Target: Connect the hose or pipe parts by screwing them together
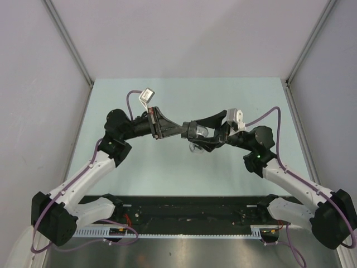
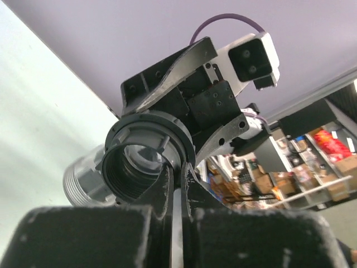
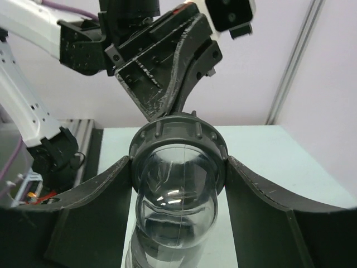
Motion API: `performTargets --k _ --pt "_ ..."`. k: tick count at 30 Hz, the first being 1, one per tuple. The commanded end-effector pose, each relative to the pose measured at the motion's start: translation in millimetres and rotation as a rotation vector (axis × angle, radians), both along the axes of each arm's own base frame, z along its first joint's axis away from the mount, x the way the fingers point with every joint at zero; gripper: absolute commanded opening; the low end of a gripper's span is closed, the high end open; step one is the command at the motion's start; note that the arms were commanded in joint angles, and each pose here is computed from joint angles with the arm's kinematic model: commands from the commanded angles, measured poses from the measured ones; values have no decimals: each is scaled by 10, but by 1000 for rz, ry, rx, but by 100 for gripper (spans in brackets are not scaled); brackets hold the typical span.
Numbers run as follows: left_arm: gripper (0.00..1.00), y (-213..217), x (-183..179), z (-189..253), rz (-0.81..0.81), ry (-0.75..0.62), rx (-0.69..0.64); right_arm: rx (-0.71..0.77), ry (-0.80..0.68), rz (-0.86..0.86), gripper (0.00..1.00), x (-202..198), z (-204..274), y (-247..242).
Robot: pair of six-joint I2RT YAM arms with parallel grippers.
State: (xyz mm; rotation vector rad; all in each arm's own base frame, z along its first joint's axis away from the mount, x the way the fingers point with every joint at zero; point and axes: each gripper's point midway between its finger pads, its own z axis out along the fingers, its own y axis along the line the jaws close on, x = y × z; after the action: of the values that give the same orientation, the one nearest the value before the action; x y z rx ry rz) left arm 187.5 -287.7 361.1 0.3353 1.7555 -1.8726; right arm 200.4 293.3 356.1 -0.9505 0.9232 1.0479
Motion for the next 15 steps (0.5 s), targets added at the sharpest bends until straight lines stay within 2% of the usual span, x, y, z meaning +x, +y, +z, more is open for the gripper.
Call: performTargets --k 1,5,8,11,12,15 --pt "0 -30 14 -224 -27 -221 58 189 114 17 0 77 380 -79" --pt "0 -16 118 -336 33 -374 92 236 284 47 0 220 380 -158" --pt "0 9 180 -398 88 -525 125 244 331 62 0 272 386 -201" --pt "1 9 173 -453 115 -724 161 250 418 83 0 324 357 -228" --pt "0 17 222 -478 142 -837 190 254 461 100 0 325 345 -226" --pt "0 3 299 -581 182 -998 250 239 528 144 0 329 302 -184"
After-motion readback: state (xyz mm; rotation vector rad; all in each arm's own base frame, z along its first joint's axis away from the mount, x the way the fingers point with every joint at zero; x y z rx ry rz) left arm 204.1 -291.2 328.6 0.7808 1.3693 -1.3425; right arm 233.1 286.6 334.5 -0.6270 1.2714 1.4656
